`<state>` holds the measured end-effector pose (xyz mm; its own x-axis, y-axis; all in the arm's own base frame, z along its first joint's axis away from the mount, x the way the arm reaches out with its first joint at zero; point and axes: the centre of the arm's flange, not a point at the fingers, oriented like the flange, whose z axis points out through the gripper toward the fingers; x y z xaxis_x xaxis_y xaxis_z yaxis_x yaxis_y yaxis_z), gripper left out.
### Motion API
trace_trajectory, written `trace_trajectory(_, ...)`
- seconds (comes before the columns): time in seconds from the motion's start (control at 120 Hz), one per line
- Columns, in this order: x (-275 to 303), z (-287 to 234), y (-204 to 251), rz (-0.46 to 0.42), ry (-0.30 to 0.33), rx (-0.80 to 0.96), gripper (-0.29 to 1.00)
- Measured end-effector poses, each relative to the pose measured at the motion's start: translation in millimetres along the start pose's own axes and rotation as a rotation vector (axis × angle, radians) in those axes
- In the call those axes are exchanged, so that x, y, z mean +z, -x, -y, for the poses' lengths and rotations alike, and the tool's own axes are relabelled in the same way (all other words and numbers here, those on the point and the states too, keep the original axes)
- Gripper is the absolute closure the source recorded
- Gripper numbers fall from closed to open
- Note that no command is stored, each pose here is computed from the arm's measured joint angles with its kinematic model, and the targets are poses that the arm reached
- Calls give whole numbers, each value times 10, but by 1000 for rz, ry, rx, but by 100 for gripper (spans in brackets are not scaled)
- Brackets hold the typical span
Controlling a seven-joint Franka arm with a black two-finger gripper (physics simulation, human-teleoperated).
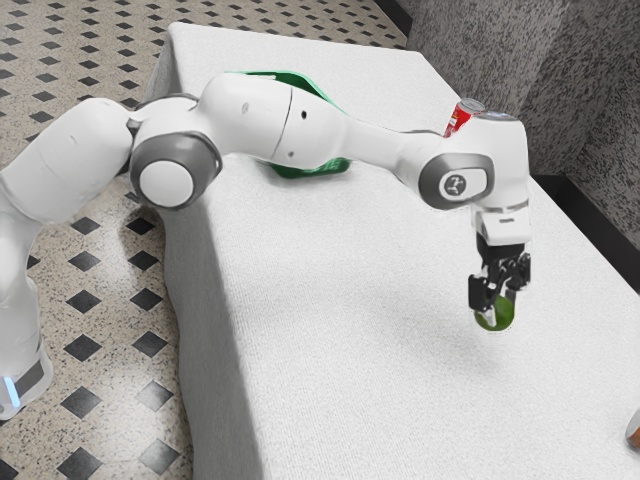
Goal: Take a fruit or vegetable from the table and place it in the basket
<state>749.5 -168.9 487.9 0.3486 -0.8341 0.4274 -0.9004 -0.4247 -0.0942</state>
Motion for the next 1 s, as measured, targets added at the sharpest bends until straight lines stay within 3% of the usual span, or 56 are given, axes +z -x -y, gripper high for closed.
trace_trajectory(0.167,-481,62,180,47,11,-66,55)
trace_trajectory(0.508,-1936,242,1141,227,-25,-337,56)
trace_trajectory(0.767,-2849,192,1944,333,-53,-567,55)
trace_trajectory(1.0,-3488,170,2990,444,-91,-846,55)
